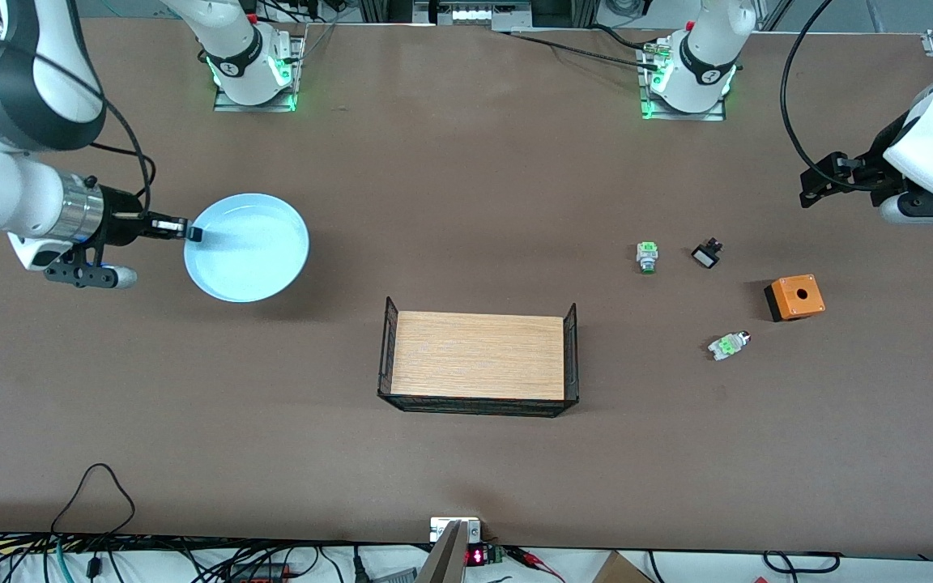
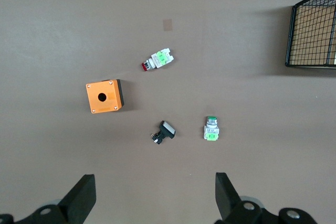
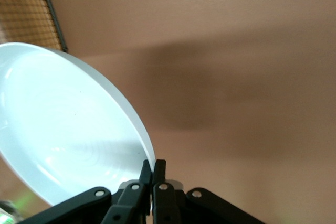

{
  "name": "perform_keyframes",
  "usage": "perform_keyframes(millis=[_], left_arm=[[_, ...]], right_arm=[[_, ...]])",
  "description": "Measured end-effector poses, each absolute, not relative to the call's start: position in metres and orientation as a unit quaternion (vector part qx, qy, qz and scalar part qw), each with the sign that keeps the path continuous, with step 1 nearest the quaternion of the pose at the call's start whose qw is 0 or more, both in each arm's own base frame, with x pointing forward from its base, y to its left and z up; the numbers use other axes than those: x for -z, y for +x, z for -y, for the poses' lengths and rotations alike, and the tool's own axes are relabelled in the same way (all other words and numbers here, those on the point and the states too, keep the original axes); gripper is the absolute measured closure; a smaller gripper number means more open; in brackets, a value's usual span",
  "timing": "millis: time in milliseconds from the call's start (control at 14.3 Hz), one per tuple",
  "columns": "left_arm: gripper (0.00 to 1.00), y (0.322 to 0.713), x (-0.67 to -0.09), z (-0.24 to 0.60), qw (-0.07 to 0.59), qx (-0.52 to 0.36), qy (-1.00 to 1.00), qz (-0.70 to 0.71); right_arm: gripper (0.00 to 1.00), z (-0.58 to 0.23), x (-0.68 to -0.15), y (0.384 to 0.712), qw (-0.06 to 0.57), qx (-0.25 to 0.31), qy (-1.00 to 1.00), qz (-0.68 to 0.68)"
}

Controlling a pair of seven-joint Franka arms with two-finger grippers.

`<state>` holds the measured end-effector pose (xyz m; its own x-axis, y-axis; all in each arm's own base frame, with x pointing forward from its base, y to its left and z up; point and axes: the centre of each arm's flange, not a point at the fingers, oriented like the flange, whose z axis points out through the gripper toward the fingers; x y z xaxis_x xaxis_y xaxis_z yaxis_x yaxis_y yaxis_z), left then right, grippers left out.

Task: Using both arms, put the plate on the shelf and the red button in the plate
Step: 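Lift the plate with the right gripper and carry it toward the wooden tray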

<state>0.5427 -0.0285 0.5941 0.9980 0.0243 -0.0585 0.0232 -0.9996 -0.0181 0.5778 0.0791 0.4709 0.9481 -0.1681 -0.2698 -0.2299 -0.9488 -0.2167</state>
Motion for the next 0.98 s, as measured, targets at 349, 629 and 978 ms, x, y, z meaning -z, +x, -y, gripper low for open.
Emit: perform_keyframes(millis=[349,629,978], left_arm=[[0.00,0.549,-0.601,0.030,0.007,-0.023,-1.000,0.010],[0.00,0.552,-0.600,0.031,0.007,-0.024,-1.000,0.009],[0.00,0.551,-0.600,0.031,0.007,-0.025,-1.000,0.009]], right_arm=[[0.97,-0.171,-0.503,0.566,0.114,-0.129,-0.968,-0.184],[0.97,-0.229,-0.516,0.552,0.128,-0.140,-0.947,-0.258],[0.97,-0.283,-0.515,0.544,0.136,-0.123,-0.932,-0.312]])
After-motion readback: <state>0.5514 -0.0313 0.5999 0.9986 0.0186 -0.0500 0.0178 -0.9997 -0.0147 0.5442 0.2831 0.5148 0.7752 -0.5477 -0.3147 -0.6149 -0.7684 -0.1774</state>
